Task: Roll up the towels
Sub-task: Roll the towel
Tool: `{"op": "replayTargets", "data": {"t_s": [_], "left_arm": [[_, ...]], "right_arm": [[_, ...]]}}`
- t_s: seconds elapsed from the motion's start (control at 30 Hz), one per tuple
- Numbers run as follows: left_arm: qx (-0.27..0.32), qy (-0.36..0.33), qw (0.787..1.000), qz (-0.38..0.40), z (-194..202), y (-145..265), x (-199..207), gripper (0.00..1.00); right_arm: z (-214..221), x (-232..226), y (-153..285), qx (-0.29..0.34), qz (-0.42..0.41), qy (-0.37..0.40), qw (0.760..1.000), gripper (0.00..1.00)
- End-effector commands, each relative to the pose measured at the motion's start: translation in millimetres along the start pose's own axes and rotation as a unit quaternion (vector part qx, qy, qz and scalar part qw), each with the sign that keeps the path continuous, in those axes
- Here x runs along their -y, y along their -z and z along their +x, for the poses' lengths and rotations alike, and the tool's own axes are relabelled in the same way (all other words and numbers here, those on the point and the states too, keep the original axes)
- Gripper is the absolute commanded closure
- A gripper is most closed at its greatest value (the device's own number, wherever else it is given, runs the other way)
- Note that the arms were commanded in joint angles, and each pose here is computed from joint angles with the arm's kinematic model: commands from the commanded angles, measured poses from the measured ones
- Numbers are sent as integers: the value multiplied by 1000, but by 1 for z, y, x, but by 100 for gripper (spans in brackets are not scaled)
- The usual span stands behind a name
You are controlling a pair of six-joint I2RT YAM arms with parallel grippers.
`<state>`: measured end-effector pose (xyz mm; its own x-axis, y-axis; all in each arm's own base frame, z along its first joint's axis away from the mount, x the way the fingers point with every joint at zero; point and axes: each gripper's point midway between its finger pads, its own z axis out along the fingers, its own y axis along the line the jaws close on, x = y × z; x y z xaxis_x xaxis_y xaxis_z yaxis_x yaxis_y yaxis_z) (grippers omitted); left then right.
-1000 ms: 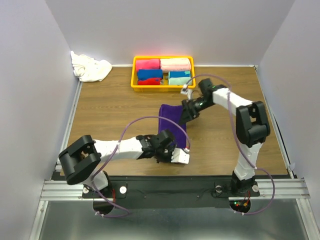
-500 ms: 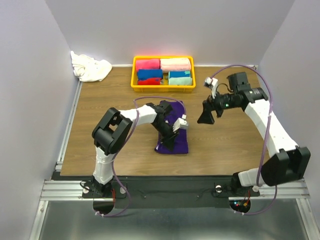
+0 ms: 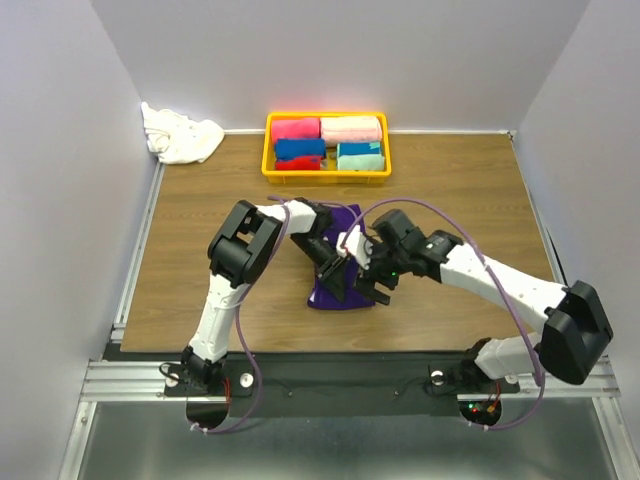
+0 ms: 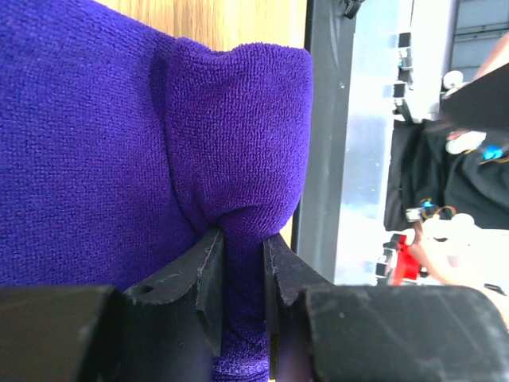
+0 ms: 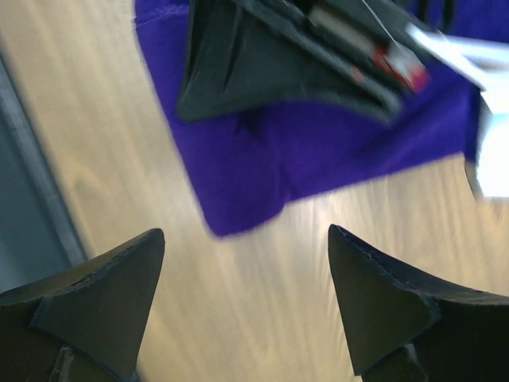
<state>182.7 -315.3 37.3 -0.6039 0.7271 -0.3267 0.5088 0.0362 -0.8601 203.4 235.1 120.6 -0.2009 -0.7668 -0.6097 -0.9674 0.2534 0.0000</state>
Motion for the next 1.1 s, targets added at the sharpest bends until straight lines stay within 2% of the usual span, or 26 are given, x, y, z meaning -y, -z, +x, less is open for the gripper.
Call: {"op": "replayTargets", "data": {"t_s": [0.0, 0.03, 0.1, 0.37, 0.47, 0.6, 0.77, 0.87, 0.9, 0.93, 1.0, 1.07], "left_arm": [[-61, 16, 997, -44, 34, -1, -30, 96], [-61, 15, 997, -45, 34, 0, -31, 95], [-61, 20, 997, -44, 36, 0, -33, 93], [-54, 22, 997, -45, 36, 5, -41, 84], [-50, 18, 997, -47, 33, 7, -41, 83], [-39, 11, 998, -49, 27, 14, -35, 82], [-34, 5, 998, -56, 25, 21, -31, 79], [-28, 1, 998, -58, 23, 25, -27, 77], [-24, -6, 998, -61, 20, 28, -24, 75], [-21, -5, 998, -61, 21, 30, -21, 73], [-5, -18, 998, -65, 19, 38, -11, 63], [3, -25, 997, -76, 19, 46, -5, 59]], "right_arm": [[-22, 13, -31, 19, 89, 76, 993, 14], [-31, 13, -37, 35, 98, 90, 990, 13], [-29, 12, -45, 31, 116, 105, 987, 14], [-24, -16, -77, 24, 70, 141, 987, 16], [-12, -21, -88, 12, 55, 131, 990, 23], [-1, -30, -95, 6, 31, 130, 991, 43], [5, -42, -99, 5, -1, 125, 992, 50], [12, -49, -101, -2, -24, 121, 992, 71], [12, -51, -100, -2, -30, 116, 993, 99], [14, -52, -98, -4, -37, 109, 993, 99], [20, -59, -94, -9, -67, 97, 993, 99], [22, -64, -91, -6, -89, 87, 992, 99]]}}
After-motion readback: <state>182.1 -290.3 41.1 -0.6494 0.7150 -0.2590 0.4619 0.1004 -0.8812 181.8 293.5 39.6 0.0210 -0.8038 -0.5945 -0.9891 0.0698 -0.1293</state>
